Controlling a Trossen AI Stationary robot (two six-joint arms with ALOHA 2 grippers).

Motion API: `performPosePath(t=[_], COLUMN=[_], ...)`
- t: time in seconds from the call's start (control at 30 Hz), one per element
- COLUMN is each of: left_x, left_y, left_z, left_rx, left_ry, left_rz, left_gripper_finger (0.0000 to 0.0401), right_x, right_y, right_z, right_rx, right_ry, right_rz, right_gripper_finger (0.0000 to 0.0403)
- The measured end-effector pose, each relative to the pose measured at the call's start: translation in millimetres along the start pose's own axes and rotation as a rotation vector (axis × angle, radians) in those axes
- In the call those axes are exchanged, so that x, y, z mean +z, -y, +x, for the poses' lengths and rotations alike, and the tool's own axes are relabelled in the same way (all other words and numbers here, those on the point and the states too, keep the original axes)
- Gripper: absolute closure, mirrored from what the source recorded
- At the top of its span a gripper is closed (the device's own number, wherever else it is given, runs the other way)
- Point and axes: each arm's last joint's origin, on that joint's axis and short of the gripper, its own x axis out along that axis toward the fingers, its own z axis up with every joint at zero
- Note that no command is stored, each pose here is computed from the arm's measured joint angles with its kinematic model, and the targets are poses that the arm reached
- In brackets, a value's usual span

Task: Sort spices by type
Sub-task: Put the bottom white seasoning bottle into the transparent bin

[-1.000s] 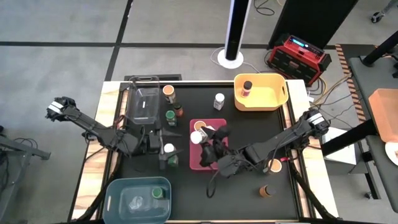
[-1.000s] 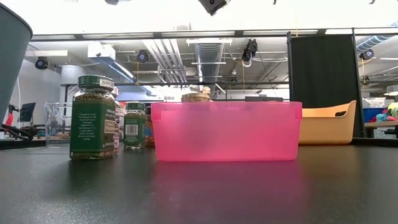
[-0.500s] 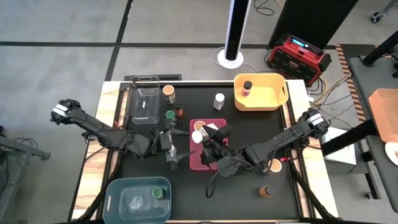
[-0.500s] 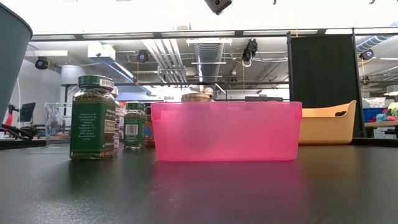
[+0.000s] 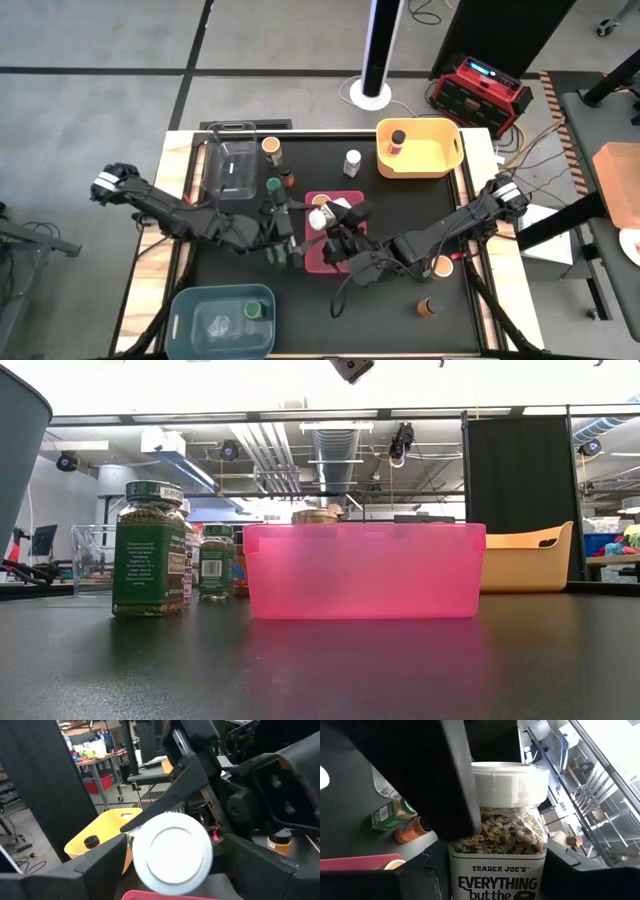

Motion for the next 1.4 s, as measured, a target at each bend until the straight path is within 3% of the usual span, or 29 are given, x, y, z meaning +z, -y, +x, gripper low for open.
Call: performPosePath(t=[0.27,0.5,0.87,1.03,1.13,1.23,1.4], left_x=[1,2,6,14,14,14,15], left_y=[-4,-7,-13,-43,-66,-90,-139], left_z=[3,3,-2,-16,-24,-35,-55], left_rx=[0.015,0.040,0.041,0.135,0.185,0.231,0.416], left_ry=[0.012,0.016,0.003,-0.048,-0.111,-0.168,-0.350], left_rz=[-0.011,-0.015,-0.005,0.029,0.016,-0.010,-0.081], left_gripper_finger=[0.0109,0.0214,0.0215,0.0215,0.0215,0.0215,0.0215], right_x=[0,0,0,3,6,7,8], right_y=[0,0,0,10,19,23,37], right_z=[-1,0,0,-2,-4,-4,-7], right_rx=[0.005,-0.009,-0.004,-0.067,-0.108,-0.133,-0.142], right_ry=[0.005,-0.007,-0.001,-0.035,-0.052,-0.067,-0.060], right_rz=[-0.001,0.009,0.065,0.166,0.221,0.243,0.317], right_gripper_finger=[0.0213,0.0213,0.0205,0.0105,0.0066,0.0052,0.0060])
